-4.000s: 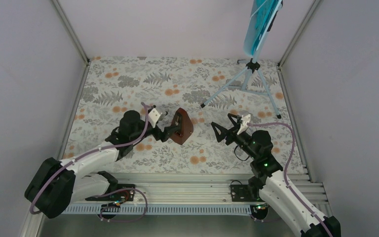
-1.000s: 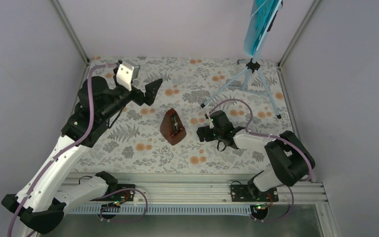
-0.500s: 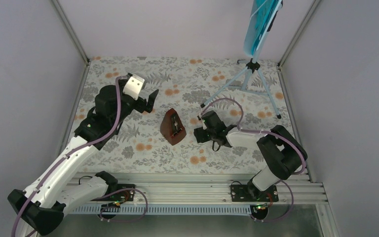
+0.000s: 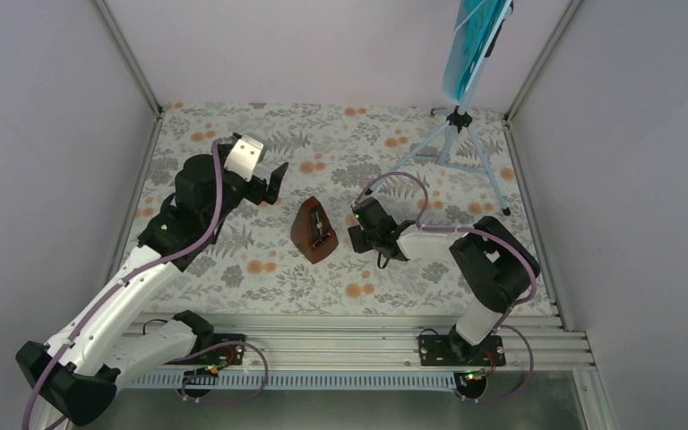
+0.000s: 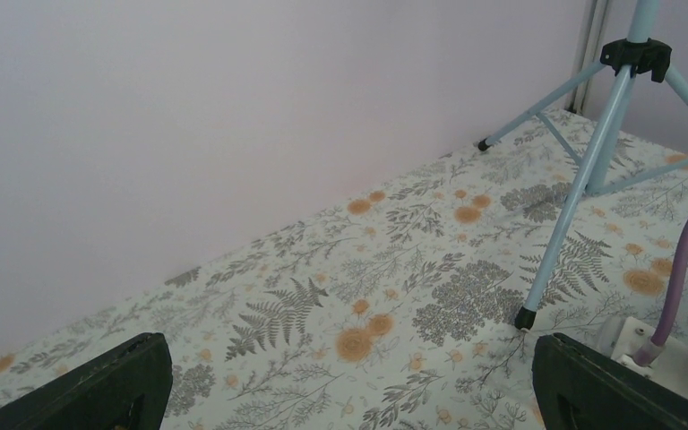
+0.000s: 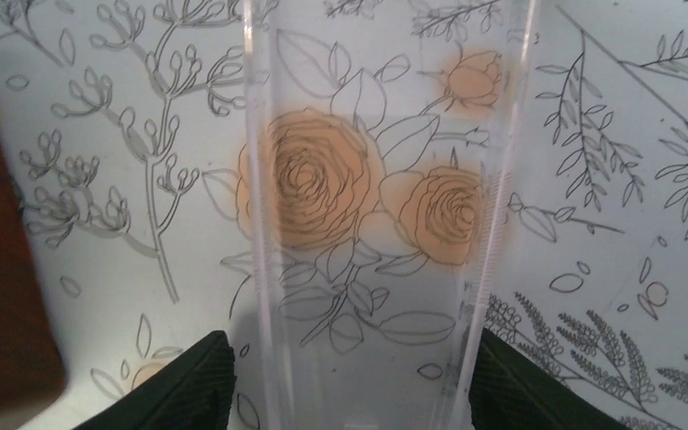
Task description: Pack up the instrument practice props
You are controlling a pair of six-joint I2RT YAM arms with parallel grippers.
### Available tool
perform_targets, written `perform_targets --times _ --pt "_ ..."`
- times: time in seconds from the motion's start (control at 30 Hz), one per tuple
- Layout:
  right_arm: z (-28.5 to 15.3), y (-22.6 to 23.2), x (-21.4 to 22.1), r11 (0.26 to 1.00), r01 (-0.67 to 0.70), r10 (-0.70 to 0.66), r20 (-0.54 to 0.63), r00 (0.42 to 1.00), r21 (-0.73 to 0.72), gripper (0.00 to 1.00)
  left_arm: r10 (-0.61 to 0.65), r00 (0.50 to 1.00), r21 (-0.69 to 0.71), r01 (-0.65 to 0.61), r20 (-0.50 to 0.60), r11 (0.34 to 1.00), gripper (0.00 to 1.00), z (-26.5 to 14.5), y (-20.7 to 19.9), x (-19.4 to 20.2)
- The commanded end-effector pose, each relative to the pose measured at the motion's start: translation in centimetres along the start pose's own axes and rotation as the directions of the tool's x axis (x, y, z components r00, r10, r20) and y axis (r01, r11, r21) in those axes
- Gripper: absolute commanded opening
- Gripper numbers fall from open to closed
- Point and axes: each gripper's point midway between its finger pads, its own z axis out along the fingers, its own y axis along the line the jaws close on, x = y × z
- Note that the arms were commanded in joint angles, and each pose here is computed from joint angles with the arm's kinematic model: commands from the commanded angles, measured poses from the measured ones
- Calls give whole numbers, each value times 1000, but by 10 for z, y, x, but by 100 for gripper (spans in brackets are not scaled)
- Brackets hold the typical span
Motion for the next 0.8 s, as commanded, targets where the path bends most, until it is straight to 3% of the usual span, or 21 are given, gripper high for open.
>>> perform_targets --times 0.0,0.2,0.37,0.77 --pt "10 -6 7 997 26 -24 -31 999 68 58 4 1000 -1 -4 10 1000 100 1 1 0" --pt "11 -11 3 993 28 -27 -17 999 111 48 -8 1000 0 8 22 1000 100 0 4 -1" --pt "-6 -7 -6 997 21 -22 18 1000 74 46 -21 999 14 20 34 1000 100 0 5 -1" --pt "-116 5 -50 994 -13 34 190 981 -111 46 -30 995 109 20 95 994 100 -9 -10 -11"
